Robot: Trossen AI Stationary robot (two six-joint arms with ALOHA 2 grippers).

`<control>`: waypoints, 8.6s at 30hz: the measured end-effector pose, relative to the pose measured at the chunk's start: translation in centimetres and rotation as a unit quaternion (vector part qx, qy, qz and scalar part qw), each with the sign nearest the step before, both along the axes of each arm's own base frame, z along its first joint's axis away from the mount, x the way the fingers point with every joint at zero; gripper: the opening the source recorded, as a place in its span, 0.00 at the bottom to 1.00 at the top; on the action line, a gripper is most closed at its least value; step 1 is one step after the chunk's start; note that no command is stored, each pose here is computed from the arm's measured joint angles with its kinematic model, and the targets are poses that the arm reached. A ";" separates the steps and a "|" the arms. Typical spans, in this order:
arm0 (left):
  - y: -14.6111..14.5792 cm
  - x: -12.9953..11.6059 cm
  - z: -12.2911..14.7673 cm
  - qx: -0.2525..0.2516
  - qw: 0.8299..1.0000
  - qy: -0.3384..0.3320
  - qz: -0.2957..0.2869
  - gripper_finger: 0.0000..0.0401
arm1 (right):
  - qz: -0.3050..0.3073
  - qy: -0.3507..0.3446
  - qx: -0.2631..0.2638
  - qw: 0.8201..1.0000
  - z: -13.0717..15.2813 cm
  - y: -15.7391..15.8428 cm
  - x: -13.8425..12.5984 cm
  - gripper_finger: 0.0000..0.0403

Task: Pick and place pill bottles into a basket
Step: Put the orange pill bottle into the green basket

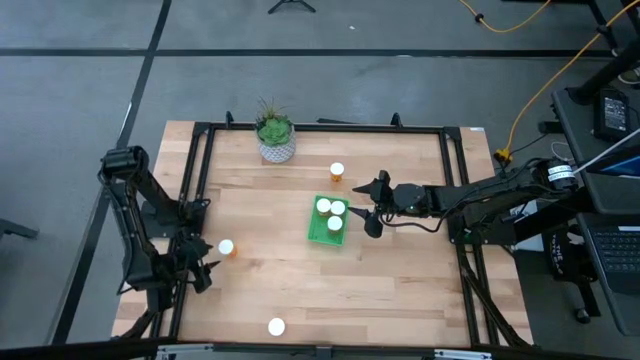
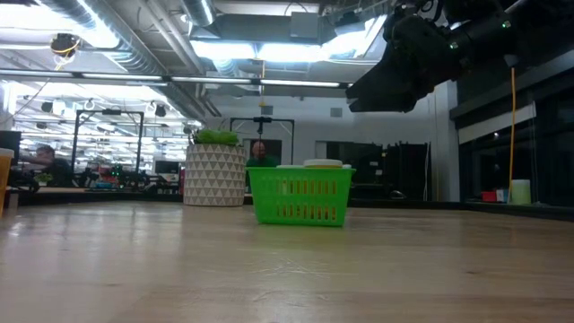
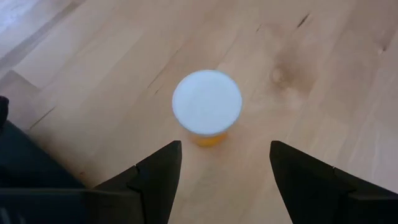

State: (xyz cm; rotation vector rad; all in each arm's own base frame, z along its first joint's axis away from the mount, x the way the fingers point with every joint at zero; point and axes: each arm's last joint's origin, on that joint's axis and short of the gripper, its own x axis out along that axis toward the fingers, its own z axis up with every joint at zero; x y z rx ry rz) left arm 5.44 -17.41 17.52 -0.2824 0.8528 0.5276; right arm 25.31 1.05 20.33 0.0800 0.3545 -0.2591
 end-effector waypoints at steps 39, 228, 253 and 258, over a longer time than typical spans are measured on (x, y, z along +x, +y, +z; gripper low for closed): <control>0.4 4.8 -2.6 0.100 0.994 0.043 0.017 0.60 | 0.004 0.001 0.000 1.000 0.0 0.2 0.0 0.72; 16.6 27.0 -0.6 0.223 0.879 -0.061 -0.416 0.54 | 0.030 -0.029 -0.011 0.999 0.6 1.3 0.1 0.72; 16.6 27.1 -0.5 0.218 0.877 -0.069 -0.422 0.54 | 0.030 -0.029 -0.010 0.999 0.6 1.3 0.1 0.72; 17.0 27.1 -0.5 0.217 0.880 -0.068 -0.417 0.54 | 0.029 -0.029 -0.010 0.999 0.6 1.3 0.1 0.72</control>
